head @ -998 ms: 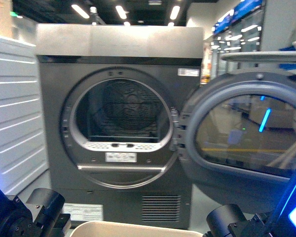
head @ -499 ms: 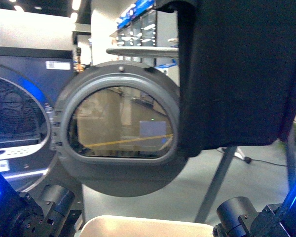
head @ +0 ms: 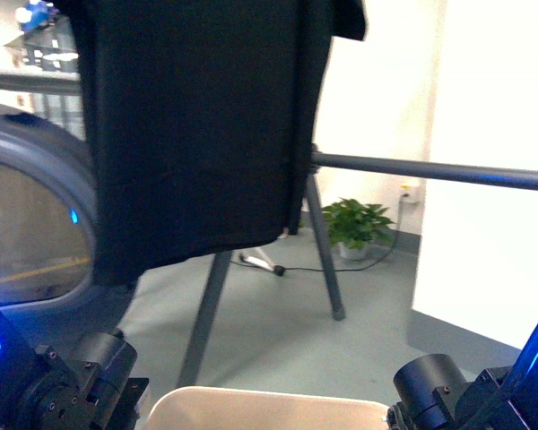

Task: Move hamper under clothes hanger

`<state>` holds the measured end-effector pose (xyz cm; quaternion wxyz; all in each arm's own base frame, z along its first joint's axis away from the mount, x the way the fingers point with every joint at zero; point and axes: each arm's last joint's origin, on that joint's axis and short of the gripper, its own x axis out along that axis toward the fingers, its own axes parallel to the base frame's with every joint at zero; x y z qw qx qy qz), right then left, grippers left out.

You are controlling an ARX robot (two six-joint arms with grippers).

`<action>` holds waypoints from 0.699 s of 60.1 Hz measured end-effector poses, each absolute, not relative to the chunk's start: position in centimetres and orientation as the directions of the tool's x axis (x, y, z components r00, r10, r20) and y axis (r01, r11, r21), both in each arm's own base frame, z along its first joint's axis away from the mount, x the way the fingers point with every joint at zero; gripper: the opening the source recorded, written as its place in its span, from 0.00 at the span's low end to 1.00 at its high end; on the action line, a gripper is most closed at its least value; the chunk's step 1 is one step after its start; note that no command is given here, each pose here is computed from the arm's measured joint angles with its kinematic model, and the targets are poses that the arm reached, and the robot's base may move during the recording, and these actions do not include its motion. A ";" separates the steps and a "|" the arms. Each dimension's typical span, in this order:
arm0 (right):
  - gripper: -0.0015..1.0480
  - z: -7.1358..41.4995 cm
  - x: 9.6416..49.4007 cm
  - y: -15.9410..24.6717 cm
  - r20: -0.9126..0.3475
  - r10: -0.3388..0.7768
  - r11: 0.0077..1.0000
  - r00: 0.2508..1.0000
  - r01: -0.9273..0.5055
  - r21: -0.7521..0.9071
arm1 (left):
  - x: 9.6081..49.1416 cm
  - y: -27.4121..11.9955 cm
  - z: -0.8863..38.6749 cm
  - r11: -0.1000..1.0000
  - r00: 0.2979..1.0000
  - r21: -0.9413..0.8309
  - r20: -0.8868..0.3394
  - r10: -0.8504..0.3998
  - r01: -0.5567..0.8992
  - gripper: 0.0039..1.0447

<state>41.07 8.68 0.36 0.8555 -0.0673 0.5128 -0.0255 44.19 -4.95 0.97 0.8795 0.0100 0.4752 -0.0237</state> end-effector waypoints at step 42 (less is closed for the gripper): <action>0.03 0.4 41.1 8.7 -0.874 -0.112 0.990 0.473 -0.026 -0.141 | 44.3 -5.0 1.1 0.999 0.551 -0.005 -0.834 -0.033 0.052 0.04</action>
